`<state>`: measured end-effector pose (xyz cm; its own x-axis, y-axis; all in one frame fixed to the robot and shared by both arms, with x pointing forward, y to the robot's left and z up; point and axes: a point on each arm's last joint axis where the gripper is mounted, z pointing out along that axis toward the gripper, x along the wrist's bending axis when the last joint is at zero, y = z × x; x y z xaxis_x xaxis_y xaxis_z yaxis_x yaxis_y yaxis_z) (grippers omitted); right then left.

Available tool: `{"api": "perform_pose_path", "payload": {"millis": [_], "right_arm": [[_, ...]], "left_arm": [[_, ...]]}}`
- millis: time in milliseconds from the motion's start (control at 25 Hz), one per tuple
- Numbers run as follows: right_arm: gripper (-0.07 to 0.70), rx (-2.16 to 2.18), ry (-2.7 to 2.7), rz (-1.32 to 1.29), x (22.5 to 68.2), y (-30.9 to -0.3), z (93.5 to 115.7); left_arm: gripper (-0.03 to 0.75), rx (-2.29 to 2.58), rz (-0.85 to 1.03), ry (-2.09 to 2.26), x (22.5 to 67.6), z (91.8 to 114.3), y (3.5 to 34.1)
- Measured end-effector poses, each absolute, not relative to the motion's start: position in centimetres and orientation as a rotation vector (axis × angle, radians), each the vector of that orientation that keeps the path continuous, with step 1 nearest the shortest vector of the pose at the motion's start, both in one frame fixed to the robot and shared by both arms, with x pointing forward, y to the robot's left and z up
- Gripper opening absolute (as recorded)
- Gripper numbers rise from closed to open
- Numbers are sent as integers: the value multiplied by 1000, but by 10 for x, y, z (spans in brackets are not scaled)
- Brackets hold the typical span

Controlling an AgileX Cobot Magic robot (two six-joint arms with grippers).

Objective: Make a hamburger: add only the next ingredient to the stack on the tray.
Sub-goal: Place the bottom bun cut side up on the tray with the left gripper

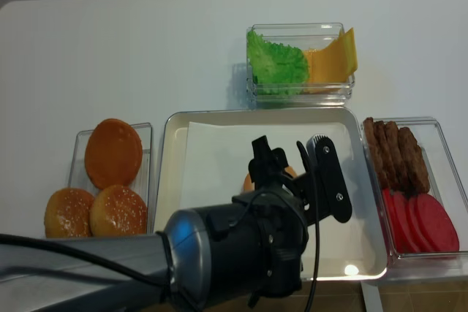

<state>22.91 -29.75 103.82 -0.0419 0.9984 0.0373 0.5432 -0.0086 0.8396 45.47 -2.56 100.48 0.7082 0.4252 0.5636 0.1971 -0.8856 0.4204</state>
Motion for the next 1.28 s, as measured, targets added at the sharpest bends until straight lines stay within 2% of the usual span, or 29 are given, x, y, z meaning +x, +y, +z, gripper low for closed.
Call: {"api": "perform_pose_path", "payload": {"millis": [160, 320, 520, 760, 840, 960, 1280], "right_arm": [[467, 1615, 1650, 938, 229, -298, 1038], [467, 1615, 1650, 938, 229, -298, 1038], [467, 1611, 1653, 936, 229, -298, 1038], [467, 1613, 1651, 937, 229, -298, 1038], [467, 1613, 1651, 937, 229, -298, 1038], [467, 1615, 1650, 937, 229, -298, 1038], [468, 1616, 1649, 938, 229, -298, 1038]], "left_arm": [[542, 2592, 937, 510, 453, 1005, -25], [542, 2566, 893, 563, 450, 1015, -21], [542, 2560, 719, 743, 463, 1031, 2], [536, 2555, 458, 958, 489, 1048, 52], [515, 2494, 378, 1081, 502, 1060, 81], [498, 2422, 352, 1181, 511, 1070, 101], [456, 2211, 420, 1502, 516, 1108, 196]]}}
